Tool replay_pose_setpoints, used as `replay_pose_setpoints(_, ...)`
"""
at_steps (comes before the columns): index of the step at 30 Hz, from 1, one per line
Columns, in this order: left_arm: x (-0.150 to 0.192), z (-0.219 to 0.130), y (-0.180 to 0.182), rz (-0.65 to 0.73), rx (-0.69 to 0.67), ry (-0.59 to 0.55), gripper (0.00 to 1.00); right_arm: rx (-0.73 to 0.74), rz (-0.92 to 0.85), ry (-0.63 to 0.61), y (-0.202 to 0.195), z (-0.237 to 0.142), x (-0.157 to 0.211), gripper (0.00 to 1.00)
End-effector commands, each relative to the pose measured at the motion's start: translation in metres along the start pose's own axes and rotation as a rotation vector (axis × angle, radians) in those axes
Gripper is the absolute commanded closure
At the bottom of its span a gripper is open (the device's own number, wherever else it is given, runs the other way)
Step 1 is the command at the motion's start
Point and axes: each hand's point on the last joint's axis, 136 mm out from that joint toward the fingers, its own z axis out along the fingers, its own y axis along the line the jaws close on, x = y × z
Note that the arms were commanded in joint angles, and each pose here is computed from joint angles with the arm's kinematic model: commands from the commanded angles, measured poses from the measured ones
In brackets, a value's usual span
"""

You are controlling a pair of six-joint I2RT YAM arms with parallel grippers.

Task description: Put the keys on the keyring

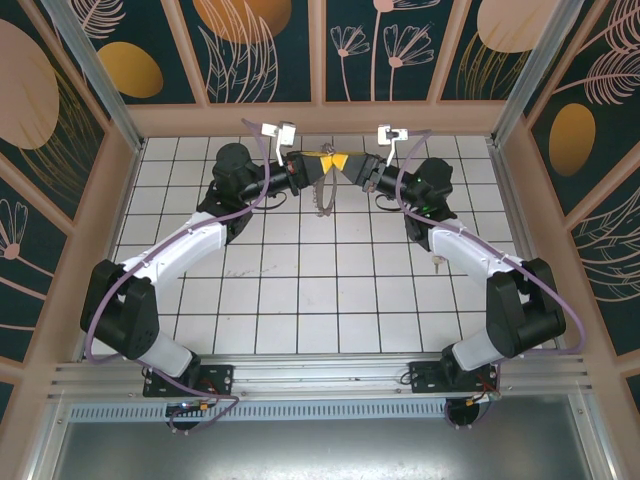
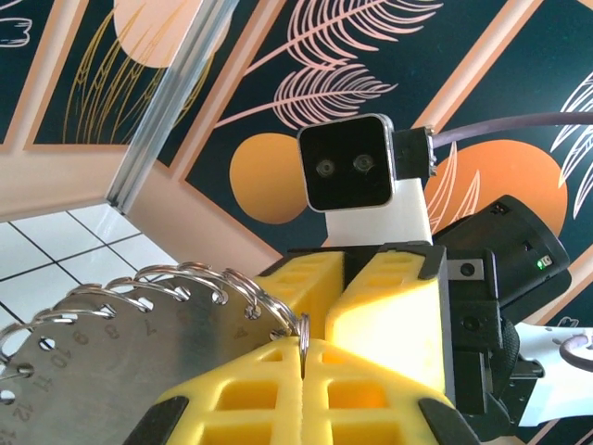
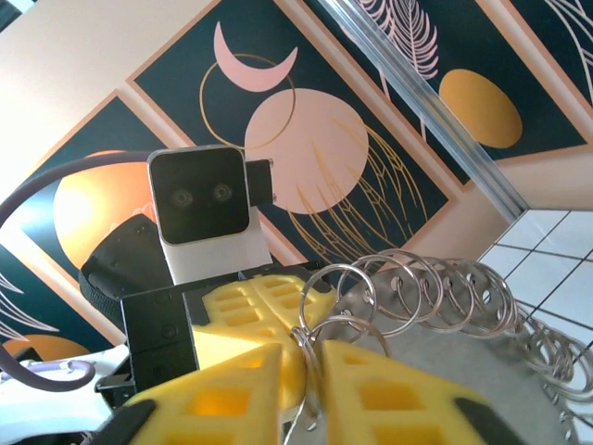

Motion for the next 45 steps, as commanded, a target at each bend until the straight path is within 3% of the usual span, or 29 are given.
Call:
replay_pose_setpoints(1,-0.009,-0.003,-0.015,0.038,0.039,-0.025,1.0,-0.066,-0.074,0.025,0.025,0.007,-0.002,0.97)
replay_pose_setpoints(3,-0.011,-0.003,-0.017,0.043,0.038,-0.03,0.96,-0.058,-0.101,0.036,0.025,0.006,-0.003,1.0)
replay_pose_setpoints(5,-0.014,-0.004,-0.016,0.048,0.019,-0.036,0.77,-0.044,-0.148,0.046,0.024,0.002,-0.005,1.0)
replay_pose_setpoints(9,-0.029,-0.011,-0.02,0.11,-0.038,-0.075,0.36,-0.025,-0.311,0.081,0.027,-0.012,-0.015,1.0)
replay_pose_setpoints(11,-0.039,-0.015,-0.027,0.156,-0.054,-0.1,0.02,-0.026,-0.378,0.088,0.029,-0.021,-0.022,1.0)
replay_pose_setpoints(17,-0.071,-0.021,-0.041,0.225,-0.091,-0.177,0.01,-0.06,-0.492,0.103,0.039,-0.034,-0.035,1.0)
replay_pose_setpoints(22,-0.098,-0.03,-0.044,0.223,-0.13,-0.304,0.01,-0.099,-0.552,0.13,0.048,-0.033,-0.038,1.0)
replay_pose_setpoints(29,-0.102,-0.014,-0.056,0.33,-0.056,-0.25,0.01,-0.162,-0.636,0.094,0.072,-0.032,-0.052,1.0)
replay_pose_setpoints(36,-0.115,-0.002,-0.051,0.309,-0.052,-0.26,0.11,-0.231,-0.656,-0.03,0.094,-0.032,-0.07,1.0)
replay_pose_setpoints(40,-0.115,0.001,-0.047,0.288,-0.059,-0.249,0.09,-0.265,-0.639,-0.114,0.101,-0.032,-0.077,1.0)
replay_pose_setpoints(45,-0.105,0.005,-0.06,0.264,0.046,-0.21,0.13,-0.301,-0.592,-0.233,0.106,-0.035,-0.087,1.0)
